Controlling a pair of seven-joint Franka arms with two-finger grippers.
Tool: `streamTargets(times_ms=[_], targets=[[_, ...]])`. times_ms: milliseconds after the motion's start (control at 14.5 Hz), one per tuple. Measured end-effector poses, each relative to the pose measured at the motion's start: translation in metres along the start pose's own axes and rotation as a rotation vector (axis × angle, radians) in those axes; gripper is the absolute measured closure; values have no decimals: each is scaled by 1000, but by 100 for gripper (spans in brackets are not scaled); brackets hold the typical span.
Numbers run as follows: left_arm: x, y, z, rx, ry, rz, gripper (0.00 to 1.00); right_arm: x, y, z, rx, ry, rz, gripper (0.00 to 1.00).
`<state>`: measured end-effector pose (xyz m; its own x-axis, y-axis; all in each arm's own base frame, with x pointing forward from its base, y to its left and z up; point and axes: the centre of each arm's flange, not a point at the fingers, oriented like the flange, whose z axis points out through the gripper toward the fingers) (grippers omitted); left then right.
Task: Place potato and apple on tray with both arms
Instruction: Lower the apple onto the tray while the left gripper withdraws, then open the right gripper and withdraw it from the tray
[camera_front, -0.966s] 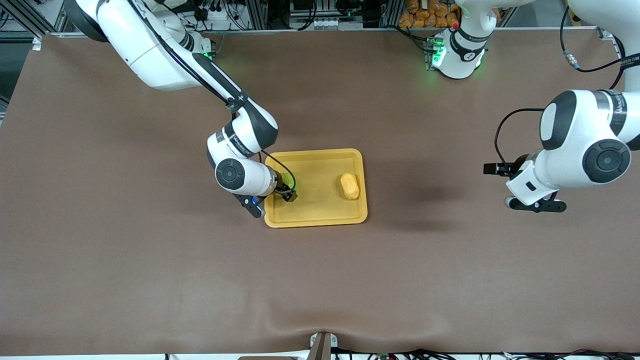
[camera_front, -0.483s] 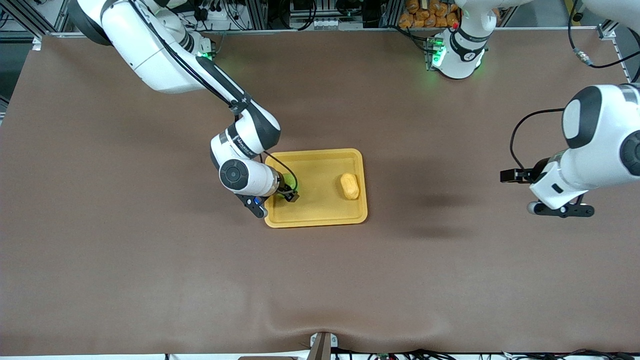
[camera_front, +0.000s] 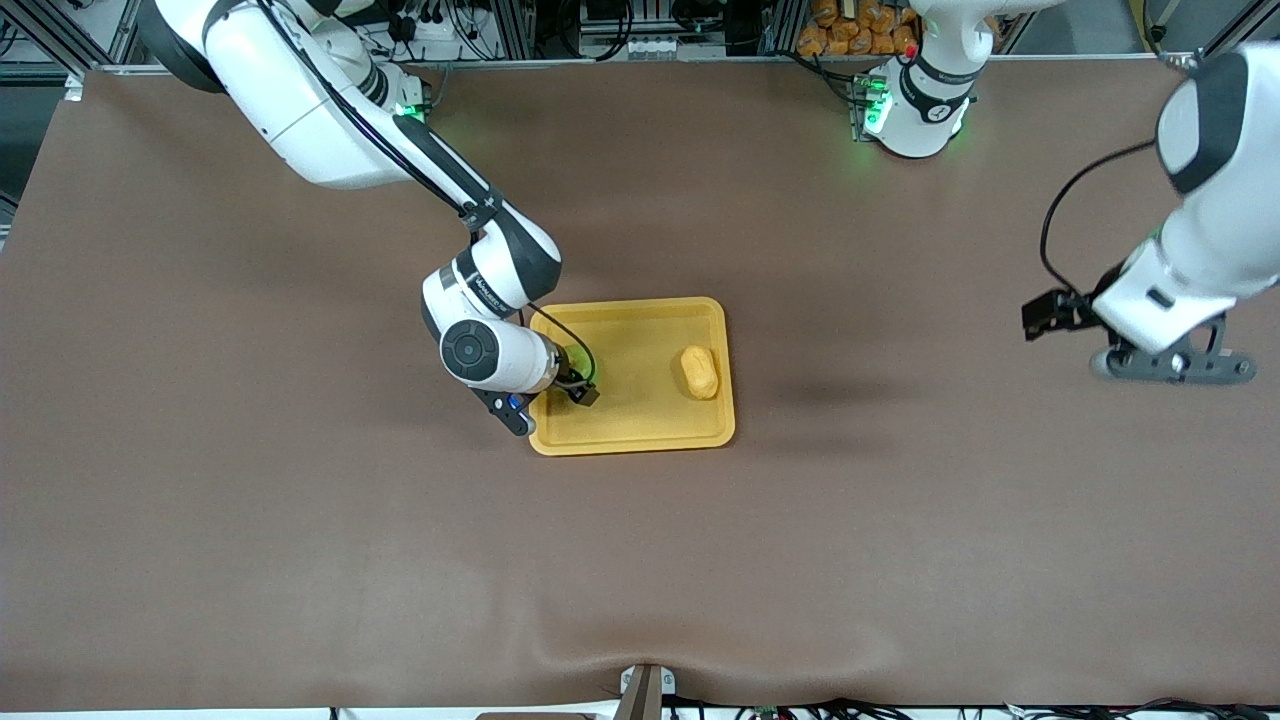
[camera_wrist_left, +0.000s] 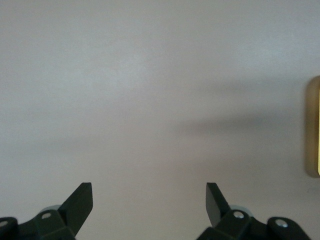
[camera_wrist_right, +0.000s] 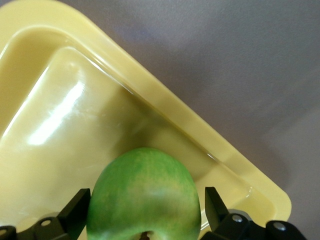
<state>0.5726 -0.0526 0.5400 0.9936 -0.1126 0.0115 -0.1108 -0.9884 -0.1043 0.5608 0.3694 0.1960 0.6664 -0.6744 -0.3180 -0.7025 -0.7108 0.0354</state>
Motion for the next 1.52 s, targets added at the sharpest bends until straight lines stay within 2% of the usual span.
streamTargets(times_ms=[138, 207, 276, 414, 828, 1103, 1379, 1517], targets=[[-15, -2, -19, 10, -10, 10, 0, 1, -2, -8, -14, -6, 0, 0], [-23, -9, -30, 11, -46, 34, 0, 1, -5, -17, -27, -11, -1, 0], [-29, -18, -44, 0, -83, 55, 0, 2, -9, -30, -39, -16, 0, 0], [-34, -26, -63, -41, -98, 59, 0, 6, -15, -60, -45, -20, 2, 0], [-6, -17, -43, -69, -68, 59, 0, 22, -17, -121, -58, -33, 21, 0], [-4, -7, -70, -66, -18, 69, 0, 50, -1, -183, -69, -87, 50, 0], [-20, -7, -94, -58, -5, 66, 0, 76, 26, -232, -115, -135, 78, 0], [-23, -7, -98, -56, -4, 65, 0, 91, 43, -263, -113, -153, 96, 0]])
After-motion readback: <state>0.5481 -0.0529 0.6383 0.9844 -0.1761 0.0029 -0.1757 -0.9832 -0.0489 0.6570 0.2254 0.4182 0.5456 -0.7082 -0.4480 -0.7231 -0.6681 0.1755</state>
